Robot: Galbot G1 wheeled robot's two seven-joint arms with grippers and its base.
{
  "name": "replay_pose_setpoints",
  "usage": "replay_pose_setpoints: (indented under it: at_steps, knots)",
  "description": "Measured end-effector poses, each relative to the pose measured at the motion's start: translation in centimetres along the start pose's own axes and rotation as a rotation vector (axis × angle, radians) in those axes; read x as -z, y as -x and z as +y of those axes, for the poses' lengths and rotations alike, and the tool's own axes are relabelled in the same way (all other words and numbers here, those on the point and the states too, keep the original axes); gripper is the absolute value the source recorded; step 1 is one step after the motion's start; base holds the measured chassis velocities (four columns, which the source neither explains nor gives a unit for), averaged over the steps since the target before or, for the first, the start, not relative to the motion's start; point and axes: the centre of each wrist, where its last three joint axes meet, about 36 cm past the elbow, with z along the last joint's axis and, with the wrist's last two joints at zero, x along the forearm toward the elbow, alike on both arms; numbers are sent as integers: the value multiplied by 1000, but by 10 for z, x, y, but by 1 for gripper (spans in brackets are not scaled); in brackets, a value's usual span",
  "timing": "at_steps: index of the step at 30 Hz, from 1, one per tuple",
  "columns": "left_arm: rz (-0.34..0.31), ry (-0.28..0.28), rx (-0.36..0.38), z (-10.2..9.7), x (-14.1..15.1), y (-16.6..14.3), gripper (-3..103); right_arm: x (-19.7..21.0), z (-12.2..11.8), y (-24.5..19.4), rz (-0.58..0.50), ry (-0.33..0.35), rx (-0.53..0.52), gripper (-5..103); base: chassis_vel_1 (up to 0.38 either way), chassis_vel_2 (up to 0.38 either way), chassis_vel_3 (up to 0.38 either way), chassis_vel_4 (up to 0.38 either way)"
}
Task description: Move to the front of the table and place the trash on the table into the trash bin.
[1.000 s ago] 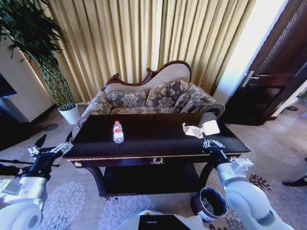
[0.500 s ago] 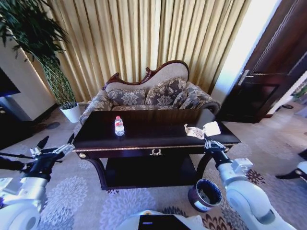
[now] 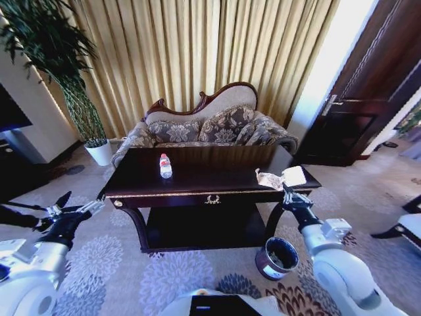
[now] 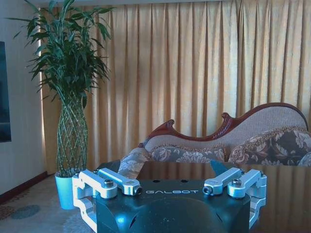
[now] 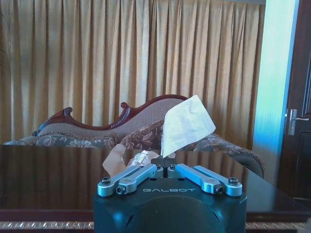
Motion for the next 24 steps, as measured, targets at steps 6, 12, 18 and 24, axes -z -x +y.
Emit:
replay_pose_setpoints:
  at_steps: [6,12,18,24]
  knots:
    - [-6,0,-4,0,0,0,100,-7,2,1,9,-3,-3,0,106,-104,-96,115]
    - [-28,-4,-15,-1,0,1,100,-43,-3,14,65,-4,-33,0,29,-34,-40,26]
    - [-55,-5,-17,1,1,-1,100,-150,-33,47,279,-26,-158,0,0,0,0,0]
    - [-60,-10,-10,1,0,-1,100,-201,-51,67,361,-64,-219,0,0,0,0,0]
